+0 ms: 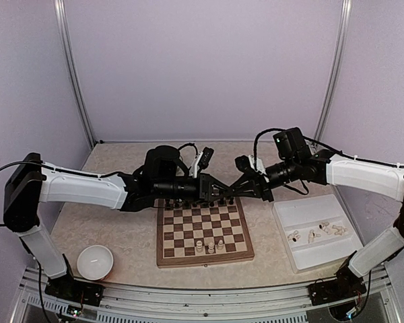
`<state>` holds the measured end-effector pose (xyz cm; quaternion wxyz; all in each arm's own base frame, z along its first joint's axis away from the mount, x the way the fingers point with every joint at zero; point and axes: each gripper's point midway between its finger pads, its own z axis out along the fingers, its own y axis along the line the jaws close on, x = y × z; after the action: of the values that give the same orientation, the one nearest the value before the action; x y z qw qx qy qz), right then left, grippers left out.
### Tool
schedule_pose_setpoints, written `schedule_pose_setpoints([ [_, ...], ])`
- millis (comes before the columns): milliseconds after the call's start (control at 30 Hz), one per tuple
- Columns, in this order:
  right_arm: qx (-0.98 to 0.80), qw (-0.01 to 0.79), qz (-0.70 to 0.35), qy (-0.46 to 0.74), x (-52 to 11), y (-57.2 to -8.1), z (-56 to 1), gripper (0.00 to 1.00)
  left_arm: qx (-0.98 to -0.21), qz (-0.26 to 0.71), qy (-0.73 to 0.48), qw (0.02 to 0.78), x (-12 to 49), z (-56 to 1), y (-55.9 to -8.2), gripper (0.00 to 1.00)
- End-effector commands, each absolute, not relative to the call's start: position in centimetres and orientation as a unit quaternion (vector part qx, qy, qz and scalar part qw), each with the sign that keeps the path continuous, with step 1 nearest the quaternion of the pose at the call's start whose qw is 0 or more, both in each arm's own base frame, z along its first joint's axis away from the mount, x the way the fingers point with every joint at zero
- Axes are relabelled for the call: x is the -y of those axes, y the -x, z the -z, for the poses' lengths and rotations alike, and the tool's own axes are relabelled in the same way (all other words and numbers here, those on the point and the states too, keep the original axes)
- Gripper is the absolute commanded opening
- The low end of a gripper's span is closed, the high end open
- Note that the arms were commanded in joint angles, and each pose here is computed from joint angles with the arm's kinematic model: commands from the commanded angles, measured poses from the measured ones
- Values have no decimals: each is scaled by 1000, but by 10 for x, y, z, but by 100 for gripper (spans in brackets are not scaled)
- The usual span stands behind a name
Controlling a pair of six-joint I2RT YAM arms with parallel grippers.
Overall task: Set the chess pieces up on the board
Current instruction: Pass from the right arm to the left
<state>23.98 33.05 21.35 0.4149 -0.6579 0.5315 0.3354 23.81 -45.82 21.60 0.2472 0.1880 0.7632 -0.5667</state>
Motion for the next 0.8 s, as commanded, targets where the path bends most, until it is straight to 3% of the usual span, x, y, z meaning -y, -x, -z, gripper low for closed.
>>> schedule_pose_setpoints([
  [0,-517,418,-340,665,-337,-230,-222,13,-759,561,-192,269,461,-219,-248,8],
  [133,-520,415,-339,665,-337,-231,-218,18,-768,543,-197,276,458,-216,-253,6],
  [267,-528,400,-346,664,-336,-230,-217,39,-780,525,-198,279,451,-212,-257,6],
  [367,-526,384,-358,669,-333,-223,-220,49,-793,506,-202,271,446,-200,-256,6],
  [767,-581,364,-359,633,-293,-229,-205,54,-872,383,-230,199,398,-128,-230,7],
])
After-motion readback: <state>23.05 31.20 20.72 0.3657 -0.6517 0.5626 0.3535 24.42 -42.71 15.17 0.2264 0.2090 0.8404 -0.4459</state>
